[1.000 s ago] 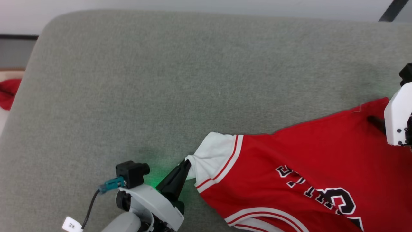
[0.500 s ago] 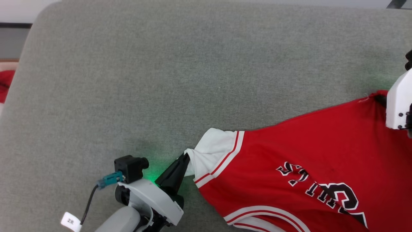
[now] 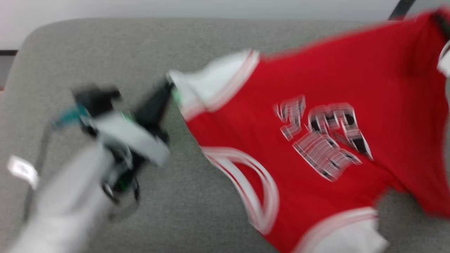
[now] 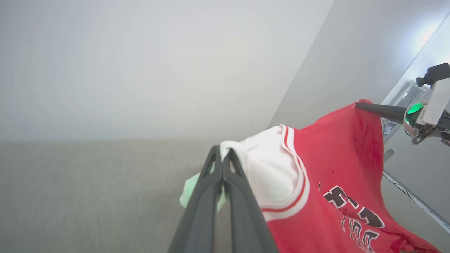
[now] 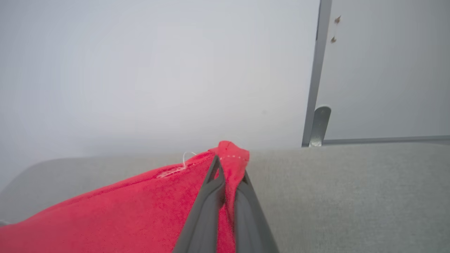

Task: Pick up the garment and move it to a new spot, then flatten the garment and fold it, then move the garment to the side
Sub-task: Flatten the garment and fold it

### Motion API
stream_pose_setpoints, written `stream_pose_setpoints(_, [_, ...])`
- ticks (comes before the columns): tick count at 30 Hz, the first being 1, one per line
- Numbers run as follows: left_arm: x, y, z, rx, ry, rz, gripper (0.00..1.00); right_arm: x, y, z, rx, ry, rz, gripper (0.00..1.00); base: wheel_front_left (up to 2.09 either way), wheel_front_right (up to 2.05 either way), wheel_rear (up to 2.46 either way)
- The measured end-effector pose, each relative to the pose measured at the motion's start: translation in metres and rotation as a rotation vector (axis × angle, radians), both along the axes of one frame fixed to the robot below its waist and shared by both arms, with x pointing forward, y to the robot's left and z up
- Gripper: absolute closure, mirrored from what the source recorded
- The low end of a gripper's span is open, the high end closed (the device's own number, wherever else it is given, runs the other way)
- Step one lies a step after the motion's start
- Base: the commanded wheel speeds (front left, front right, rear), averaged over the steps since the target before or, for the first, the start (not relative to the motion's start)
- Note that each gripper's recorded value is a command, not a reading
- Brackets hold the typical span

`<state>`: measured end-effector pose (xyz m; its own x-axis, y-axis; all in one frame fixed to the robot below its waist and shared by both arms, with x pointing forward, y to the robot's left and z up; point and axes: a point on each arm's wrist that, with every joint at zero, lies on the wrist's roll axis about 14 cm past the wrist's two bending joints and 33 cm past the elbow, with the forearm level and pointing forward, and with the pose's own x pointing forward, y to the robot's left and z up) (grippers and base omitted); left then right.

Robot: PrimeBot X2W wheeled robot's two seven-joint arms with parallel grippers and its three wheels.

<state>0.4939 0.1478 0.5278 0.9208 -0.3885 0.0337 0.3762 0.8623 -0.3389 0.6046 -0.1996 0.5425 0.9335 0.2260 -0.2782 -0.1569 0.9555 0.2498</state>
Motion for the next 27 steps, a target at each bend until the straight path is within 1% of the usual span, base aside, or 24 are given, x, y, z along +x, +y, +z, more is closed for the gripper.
stream_pose_setpoints(4, [0.044, 0.011, 0.060, 0.064, -0.145, 0.023, 1.00, 0.018, -0.017, 0.052, 0.076, -0.177, -0.097, 1.00, 0.00, 0.00, 0.00])
stream_pose_setpoints(7, [0.076, 0.017, 0.102, 0.068, -0.221, 0.057, 1.00, 0.031, -0.028, 0.082, 0.136, -0.278, -0.165, 1.00, 0.00, 0.00, 0.00])
stream_pose_setpoints(13, [0.131, 0.030, 0.182, 0.022, -0.352, 0.142, 1.00, 0.055, -0.041, 0.126, 0.227, -0.426, -0.265, 1.00, 0.00, 0.00, 0.00])
stream_pose_setpoints(17, [0.155, 0.034, 0.225, -0.042, -0.420, 0.188, 1.00, 0.067, -0.043, 0.153, 0.214, -0.509, -0.286, 1.00, 0.00, 0.00, 0.00])
stream_pose_setpoints(20, [0.165, 0.038, 0.261, -0.112, -0.501, 0.218, 1.00, 0.074, -0.043, 0.176, 0.202, -0.571, -0.289, 1.00, 0.00, 0.00, 0.00])
stream_pose_setpoints(23, [0.172, 0.034, 0.273, -0.162, -0.526, 0.214, 1.00, 0.082, -0.041, 0.179, 0.178, -0.579, -0.287, 1.00, 0.00, 0.00, 0.00])
stream_pose_setpoints(27, [0.183, 0.023, 0.240, -0.160, -0.462, 0.184, 1.00, 0.090, -0.037, 0.156, 0.138, -0.530, -0.275, 1.00, 0.00, 0.00, 0.00])
